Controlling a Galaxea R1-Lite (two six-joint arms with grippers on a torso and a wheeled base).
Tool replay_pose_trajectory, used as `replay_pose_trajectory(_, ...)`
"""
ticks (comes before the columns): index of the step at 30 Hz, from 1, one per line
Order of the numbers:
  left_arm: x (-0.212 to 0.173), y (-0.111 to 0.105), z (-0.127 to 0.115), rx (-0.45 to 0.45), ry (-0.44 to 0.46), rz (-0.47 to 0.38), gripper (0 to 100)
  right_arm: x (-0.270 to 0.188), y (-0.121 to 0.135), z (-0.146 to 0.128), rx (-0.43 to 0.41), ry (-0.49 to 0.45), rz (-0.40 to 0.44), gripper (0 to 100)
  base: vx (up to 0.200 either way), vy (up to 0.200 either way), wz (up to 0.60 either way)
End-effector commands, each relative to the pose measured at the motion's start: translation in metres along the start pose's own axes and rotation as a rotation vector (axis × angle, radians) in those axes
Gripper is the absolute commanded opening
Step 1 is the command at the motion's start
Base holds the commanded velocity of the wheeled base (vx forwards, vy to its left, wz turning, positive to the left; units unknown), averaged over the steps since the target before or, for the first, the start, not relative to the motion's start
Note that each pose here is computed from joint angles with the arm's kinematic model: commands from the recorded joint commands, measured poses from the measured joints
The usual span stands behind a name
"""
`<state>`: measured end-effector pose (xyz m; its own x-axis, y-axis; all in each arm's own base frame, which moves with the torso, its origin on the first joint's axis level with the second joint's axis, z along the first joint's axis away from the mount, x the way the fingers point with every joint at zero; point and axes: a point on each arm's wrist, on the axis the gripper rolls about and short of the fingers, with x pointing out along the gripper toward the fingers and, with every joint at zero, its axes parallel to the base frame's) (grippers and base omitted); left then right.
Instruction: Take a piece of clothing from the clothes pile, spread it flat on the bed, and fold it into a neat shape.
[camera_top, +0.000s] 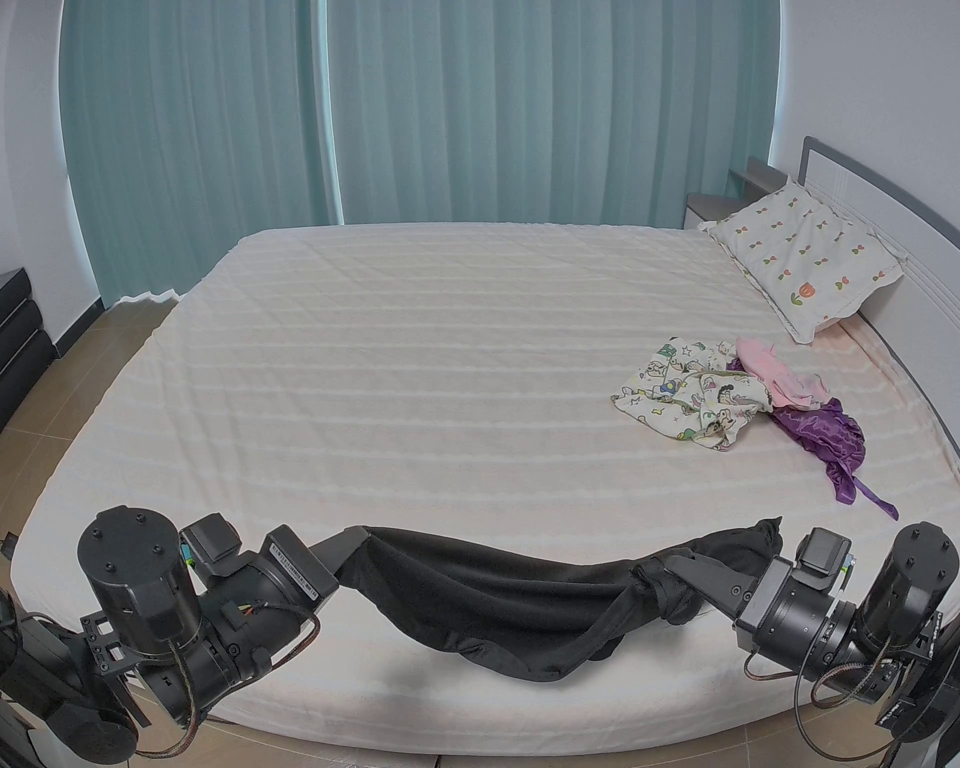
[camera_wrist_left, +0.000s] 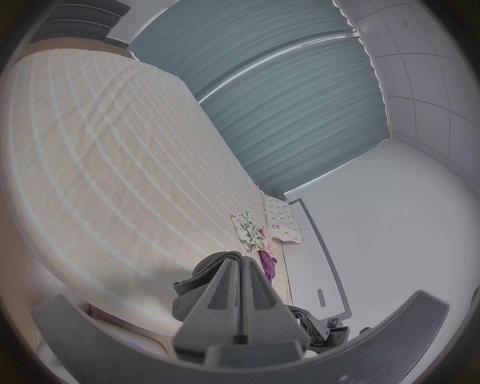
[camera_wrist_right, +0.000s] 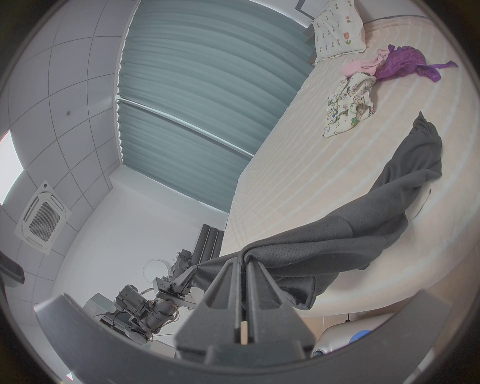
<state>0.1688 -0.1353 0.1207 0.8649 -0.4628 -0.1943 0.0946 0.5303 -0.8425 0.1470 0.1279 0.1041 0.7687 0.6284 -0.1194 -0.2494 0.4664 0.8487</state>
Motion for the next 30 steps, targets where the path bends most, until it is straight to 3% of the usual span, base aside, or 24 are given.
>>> replay_pose_trajectory(1,0.000,0.000,0.000,0.000,0.001,0.002,0,-0.003,-0.001,-0.001,0.000,0.004,-0.003,0,0.000,0.200,0.00)
replay_pose_trajectory(13,0.001,0.002,-0.001,0.003,0.004,0.008,0,-0.003,-0.002,0.000,0.000,-0.003,-0.009,0,0.000,0.200,0.00)
replay_pose_trajectory(25,-0.003,0.001,0.001,0.011,-0.010,0.004,0,-0.003,-0.002,0.001,-0.015,-0.009,-0.011,0,0.000,0.000,0.00)
replay_pose_trajectory(30,-0.017,-0.001,0.005,-0.008,-0.017,-0.022,0,-0.005,0.000,0.002,-0.025,-0.018,0.000,0,-0.200,0.000,0.00)
